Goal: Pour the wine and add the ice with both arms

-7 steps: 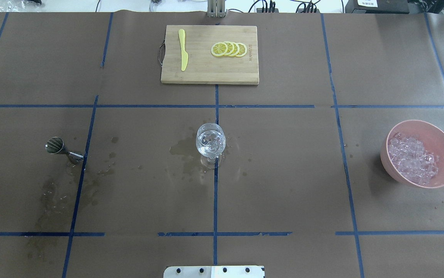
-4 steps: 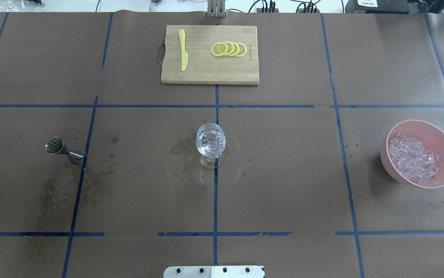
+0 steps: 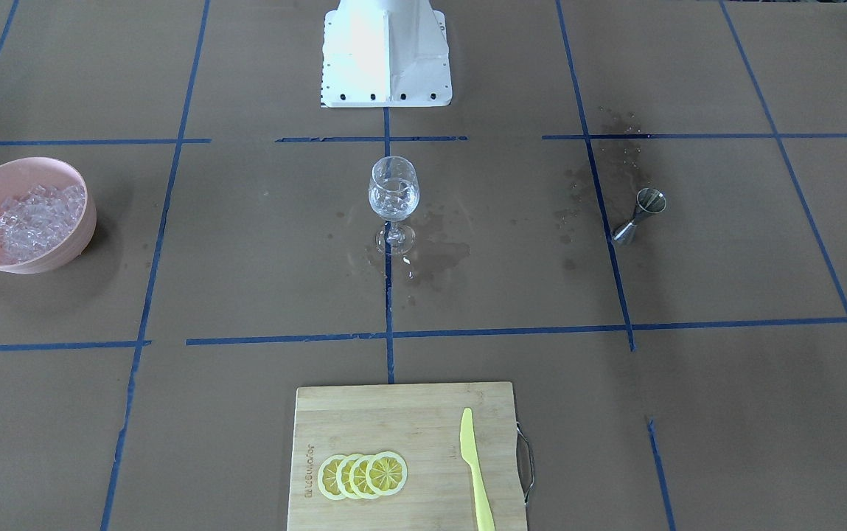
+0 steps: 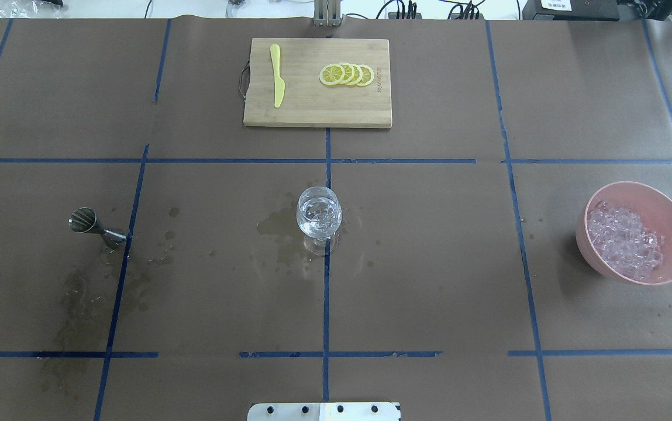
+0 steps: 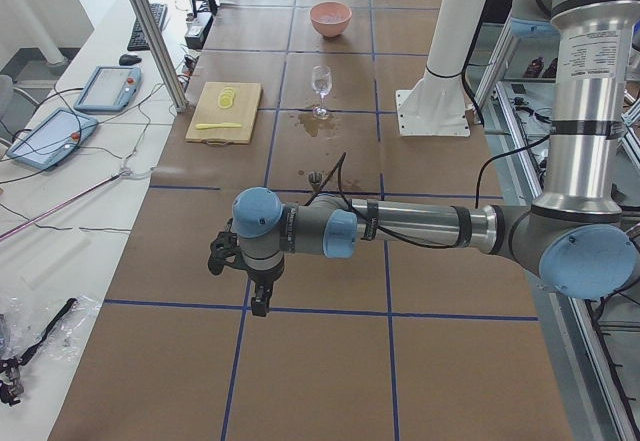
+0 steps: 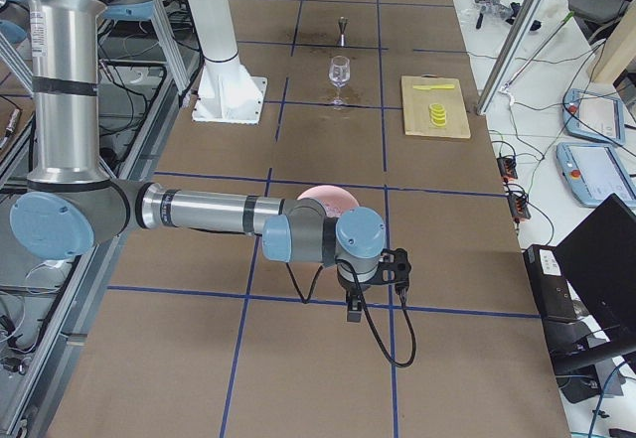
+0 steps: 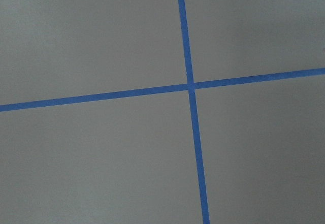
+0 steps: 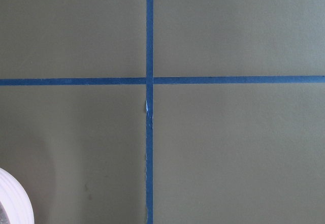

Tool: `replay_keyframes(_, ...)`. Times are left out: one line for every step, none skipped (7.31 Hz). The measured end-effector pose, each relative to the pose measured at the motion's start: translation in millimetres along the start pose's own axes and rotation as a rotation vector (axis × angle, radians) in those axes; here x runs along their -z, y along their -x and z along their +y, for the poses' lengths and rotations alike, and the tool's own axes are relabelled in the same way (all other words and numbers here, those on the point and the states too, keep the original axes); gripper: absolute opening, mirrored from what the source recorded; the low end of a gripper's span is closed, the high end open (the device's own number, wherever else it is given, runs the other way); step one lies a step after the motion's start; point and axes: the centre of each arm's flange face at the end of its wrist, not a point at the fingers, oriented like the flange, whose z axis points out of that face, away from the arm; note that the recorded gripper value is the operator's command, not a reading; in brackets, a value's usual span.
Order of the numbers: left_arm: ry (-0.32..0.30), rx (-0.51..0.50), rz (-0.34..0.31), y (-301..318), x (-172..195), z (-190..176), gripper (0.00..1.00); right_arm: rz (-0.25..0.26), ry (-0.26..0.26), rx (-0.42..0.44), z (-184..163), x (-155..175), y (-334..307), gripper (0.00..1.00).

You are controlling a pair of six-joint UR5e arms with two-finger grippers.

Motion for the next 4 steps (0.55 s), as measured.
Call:
replay_keyframes(-0.005, 0.014, 0.000, 1.1, -0.6, 0.7, 1.00, 0.000, -0.002, 0.001, -0.6, 0.8, 0.9, 1.00)
replay_keyframes(-0.005, 0.024, 0.000, 2.9, -2.2, 2.8, 1.00, 0.000, -0.003, 0.001, -1.0, 1.2, 1.3, 1.00)
replay_keyframes(-0.004, 0.029, 0.000, 3.9, -3.2, 4.1, 1.00, 0.000, -0.003, 0.001, -1.2, 1.4, 1.5, 1.00)
replay_keyframes(-0.004, 0.030, 0.000, 3.9, -3.6, 4.3, 1.00, 0.000, -0.004, 0.001, -1.3, 1.7, 1.5, 1.00)
